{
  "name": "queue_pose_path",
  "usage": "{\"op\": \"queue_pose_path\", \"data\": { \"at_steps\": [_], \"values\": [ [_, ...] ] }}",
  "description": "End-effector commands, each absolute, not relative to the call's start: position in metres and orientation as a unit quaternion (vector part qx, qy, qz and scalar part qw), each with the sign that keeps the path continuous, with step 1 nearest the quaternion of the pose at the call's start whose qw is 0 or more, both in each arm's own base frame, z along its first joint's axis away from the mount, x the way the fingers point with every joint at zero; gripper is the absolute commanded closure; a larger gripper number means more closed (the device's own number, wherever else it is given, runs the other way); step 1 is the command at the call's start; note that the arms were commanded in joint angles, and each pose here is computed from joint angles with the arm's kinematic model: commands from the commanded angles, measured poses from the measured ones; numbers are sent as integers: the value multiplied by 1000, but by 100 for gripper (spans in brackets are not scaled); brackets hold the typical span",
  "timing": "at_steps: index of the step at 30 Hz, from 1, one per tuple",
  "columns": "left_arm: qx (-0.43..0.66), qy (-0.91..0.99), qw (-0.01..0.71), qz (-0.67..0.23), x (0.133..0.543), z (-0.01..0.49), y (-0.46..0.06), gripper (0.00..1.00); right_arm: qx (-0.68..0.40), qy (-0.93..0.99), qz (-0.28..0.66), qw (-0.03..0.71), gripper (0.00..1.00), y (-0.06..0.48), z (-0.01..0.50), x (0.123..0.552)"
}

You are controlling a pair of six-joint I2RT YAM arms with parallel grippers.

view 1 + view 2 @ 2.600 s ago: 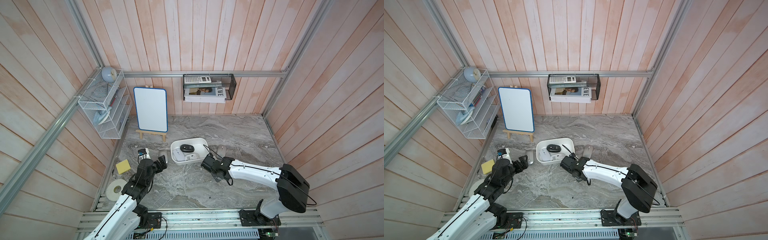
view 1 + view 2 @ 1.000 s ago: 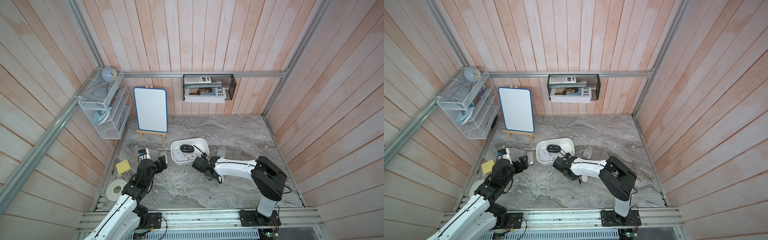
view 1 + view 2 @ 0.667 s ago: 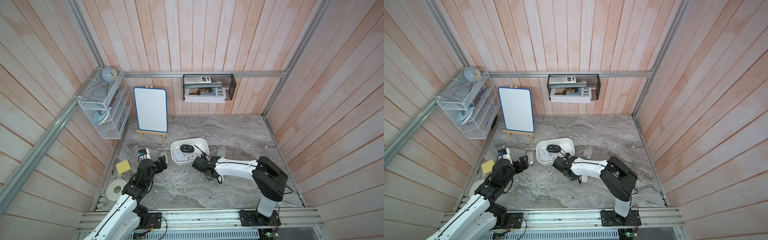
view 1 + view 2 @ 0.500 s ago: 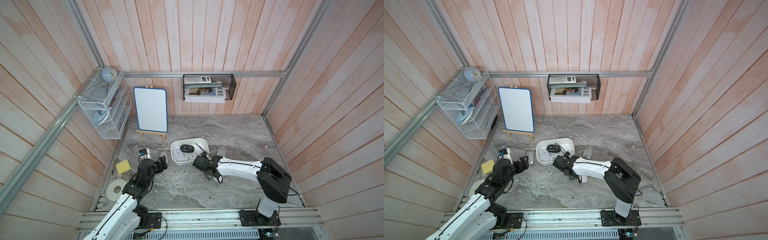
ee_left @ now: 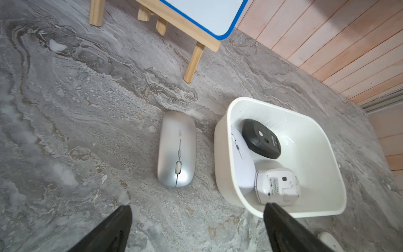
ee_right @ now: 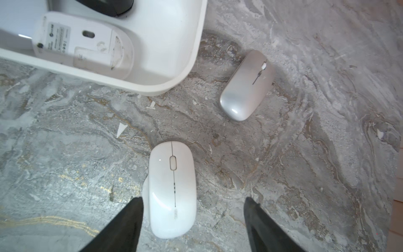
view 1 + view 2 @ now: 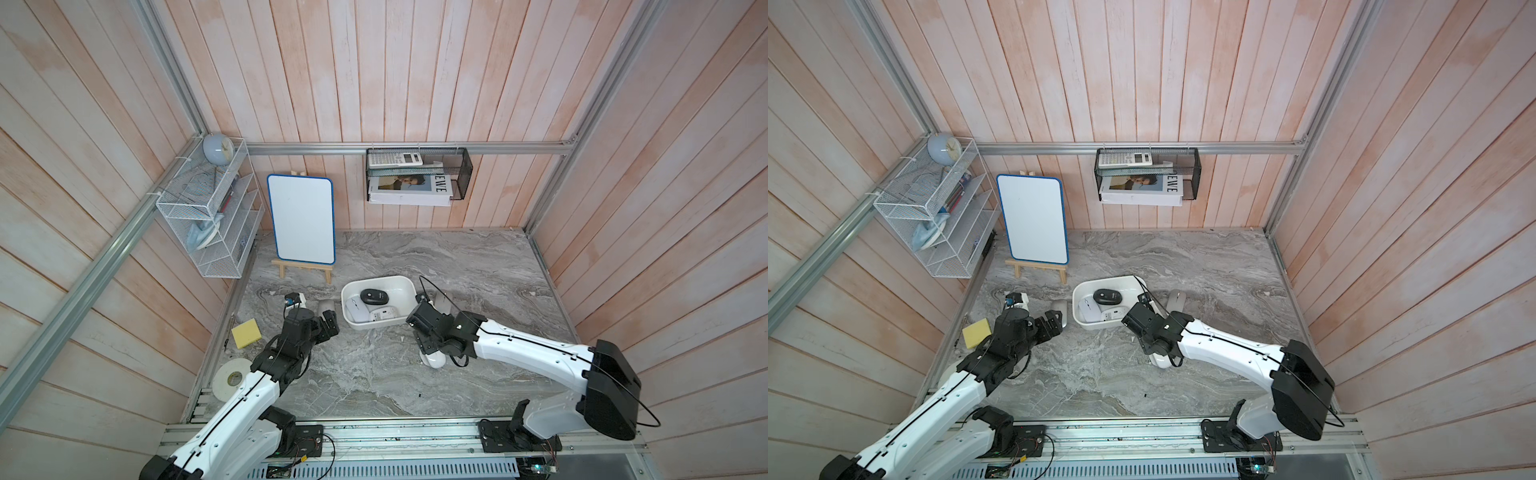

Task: Take out the mouse from the storage box
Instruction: Place the mouse at the center of the board, then pick up the mouse from the storage box.

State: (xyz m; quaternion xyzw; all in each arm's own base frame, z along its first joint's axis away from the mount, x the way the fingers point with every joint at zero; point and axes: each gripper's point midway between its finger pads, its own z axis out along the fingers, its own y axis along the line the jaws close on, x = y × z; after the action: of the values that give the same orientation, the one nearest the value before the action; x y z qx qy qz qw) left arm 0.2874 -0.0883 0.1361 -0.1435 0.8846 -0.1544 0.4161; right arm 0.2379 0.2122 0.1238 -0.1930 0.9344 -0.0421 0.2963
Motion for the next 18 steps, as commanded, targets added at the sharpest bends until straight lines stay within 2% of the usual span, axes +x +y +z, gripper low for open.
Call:
{"op": "queue_pose_path", "data": {
  "at_steps": [1, 9, 18],
  "values": [
    [-132, 894, 393, -168, 292, 149, -113, 0, -179, 931, -18, 317, 22, 206, 127, 240],
    [2, 919, 373, -132, 313, 172, -184, 0, -158, 917, 14, 365, 21, 196, 143, 242],
    [143, 949, 278, -39, 337, 150, -216, 3, -141, 908, 42, 391, 18, 179, 149, 242]
  ]
}}
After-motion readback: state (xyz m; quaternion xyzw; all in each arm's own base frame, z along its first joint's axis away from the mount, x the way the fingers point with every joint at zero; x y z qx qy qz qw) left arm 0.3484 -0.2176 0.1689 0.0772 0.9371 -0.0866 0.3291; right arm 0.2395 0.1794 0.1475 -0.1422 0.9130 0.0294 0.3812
